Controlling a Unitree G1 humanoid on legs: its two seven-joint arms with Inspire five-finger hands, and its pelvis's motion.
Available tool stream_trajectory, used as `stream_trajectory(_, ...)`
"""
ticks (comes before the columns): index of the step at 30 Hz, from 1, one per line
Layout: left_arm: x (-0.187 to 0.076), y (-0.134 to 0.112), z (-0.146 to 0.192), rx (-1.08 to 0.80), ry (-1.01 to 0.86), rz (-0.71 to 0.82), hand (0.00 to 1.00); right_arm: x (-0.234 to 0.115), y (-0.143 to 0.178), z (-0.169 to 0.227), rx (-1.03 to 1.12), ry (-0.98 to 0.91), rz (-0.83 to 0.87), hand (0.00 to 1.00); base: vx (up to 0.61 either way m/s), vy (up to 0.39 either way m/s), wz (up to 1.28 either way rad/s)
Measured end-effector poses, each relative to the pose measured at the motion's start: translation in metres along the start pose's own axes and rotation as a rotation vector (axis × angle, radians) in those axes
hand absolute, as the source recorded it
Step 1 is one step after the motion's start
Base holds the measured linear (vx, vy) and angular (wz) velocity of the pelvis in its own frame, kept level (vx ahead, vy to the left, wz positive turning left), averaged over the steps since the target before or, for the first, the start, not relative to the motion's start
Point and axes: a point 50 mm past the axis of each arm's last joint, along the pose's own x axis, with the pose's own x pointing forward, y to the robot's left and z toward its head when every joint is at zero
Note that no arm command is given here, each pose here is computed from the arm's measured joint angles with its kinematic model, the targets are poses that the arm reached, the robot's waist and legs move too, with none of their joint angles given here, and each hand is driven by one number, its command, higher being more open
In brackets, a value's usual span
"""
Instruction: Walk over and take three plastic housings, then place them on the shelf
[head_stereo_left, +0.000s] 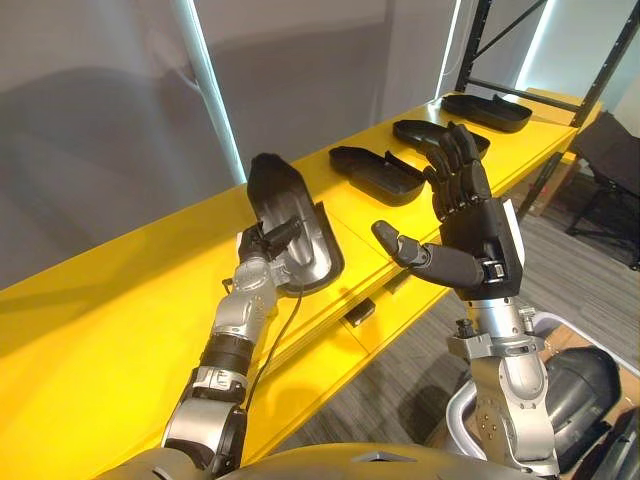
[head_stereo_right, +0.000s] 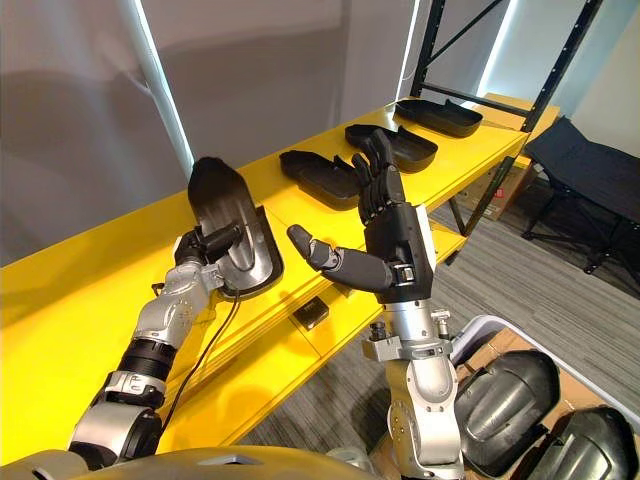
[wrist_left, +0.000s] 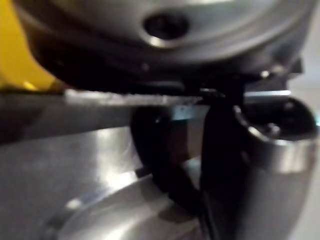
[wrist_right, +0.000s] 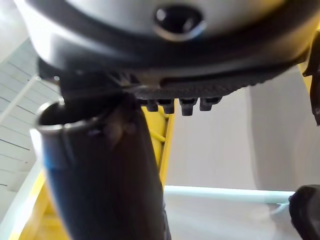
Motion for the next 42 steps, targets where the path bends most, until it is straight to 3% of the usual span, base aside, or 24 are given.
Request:
stream_trajectory(9,0.003,-0.007,0.009,0.017,0.000,-0.002,1.00,-0.001,0.006,-0.011,0.033,0.071,0.019,1.00,0.00,-0.002,0.01)
stream_trajectory(17,0.006,-0.009,0.025,0.093,-0.059,0.107,1.00,0.000,0.015,-0.013,0.045,0.086,0.076,1.00,0.00,0.000,-0.01)
stream_trajectory(24,0.013,0.020,0.053,0.150,-0.158,0.254,1.00,0.000,0.020,-0.017,0.064,0.110,0.079,1.00,0.02,-0.001,0.01)
stream_trajectory(28,0.012,0.020,0.065,0.106,-0.229,0.279,1.00,0.002,0.021,-0.016,0.060,0.106,0.075,1.00,0.03,-0.002,0.05)
stream_trajectory(36,-0.014,0.011,0.113,-0.038,-0.480,0.274,1.00,0.016,0.015,-0.009,-0.044,0.057,0.067,1.00,-0.02,-0.009,0.05)
stream_trajectory(42,-0.064,0.009,0.160,-0.233,-0.784,0.143,1.00,0.024,-0.001,0.000,-0.136,0.012,-0.012,1.00,0.00,-0.006,0.10)
